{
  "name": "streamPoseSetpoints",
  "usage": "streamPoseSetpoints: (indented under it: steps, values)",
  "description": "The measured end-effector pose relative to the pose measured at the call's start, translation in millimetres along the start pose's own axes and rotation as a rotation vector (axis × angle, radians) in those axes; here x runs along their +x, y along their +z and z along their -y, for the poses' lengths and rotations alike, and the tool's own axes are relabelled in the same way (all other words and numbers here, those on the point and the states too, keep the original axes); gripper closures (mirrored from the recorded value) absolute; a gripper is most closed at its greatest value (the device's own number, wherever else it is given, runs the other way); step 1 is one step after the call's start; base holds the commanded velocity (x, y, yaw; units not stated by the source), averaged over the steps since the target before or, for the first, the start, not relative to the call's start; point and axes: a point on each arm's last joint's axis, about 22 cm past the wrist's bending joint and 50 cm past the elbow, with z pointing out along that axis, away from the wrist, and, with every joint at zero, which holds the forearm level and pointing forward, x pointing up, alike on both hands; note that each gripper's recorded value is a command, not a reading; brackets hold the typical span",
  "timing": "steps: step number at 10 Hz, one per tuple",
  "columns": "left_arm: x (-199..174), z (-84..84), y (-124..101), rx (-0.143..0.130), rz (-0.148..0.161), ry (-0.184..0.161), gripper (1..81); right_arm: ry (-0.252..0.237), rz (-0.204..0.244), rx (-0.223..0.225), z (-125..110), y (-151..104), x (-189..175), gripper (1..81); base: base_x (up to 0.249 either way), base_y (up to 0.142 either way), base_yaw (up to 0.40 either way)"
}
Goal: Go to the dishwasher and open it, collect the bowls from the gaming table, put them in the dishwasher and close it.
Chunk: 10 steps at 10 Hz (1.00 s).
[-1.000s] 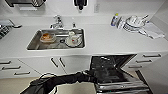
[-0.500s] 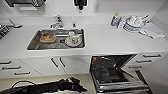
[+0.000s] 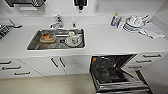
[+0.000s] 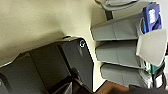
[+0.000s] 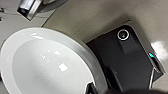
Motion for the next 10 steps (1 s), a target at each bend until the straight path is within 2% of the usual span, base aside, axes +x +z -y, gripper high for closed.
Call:
streamPoseSetpoints:
  steps: [2,3,4,5,7,9,10]
  values:
    - [-75.4,19.2,12.7,0.026,0.044,-0.082,1.0,-0.012,-0.049,0.062,42.6,3.8,58.4,81.1,0.000,0.000,0.000]
    - [-109.8,28.6,14.8,0.043,0.057,-0.105,1.0,-0.009,-0.068,0.070,52.3,-0.4,82.0,81.1,0.000,0.000,0.000]
    - [-138.9,35.0,15.8,0.056,0.060,-0.133,1.0,-0.008,-0.085,0.069,57.1,-6.6,102.6,81.1,0.000,0.000,0.000]
    - [-159.9,40.8,15.1,0.068,0.048,-0.153,1.0,-0.002,-0.110,0.077,66.8,-12.6,127.6,81.1,0.000,0.000,0.000]
    - [-203.0,62.1,9.3,0.118,0.041,-0.192,1.0,0.003,-0.155,0.103,89.3,-25.3,169.6,81.1,0.000,0.000,0.000]
    - [-239.0,85.5,2.4,0.176,0.043,-0.215,1.0,0.022,-0.191,0.100,92.1,-42.7,196.9,81.1,0.000,0.000,0.000]
    - [-258.7,86.5,4.6,0.187,0.046,-0.225,1.0,0.033,-0.206,0.096,91.3,-49.9,207.4,81.1,0.000,0.000,0.000]
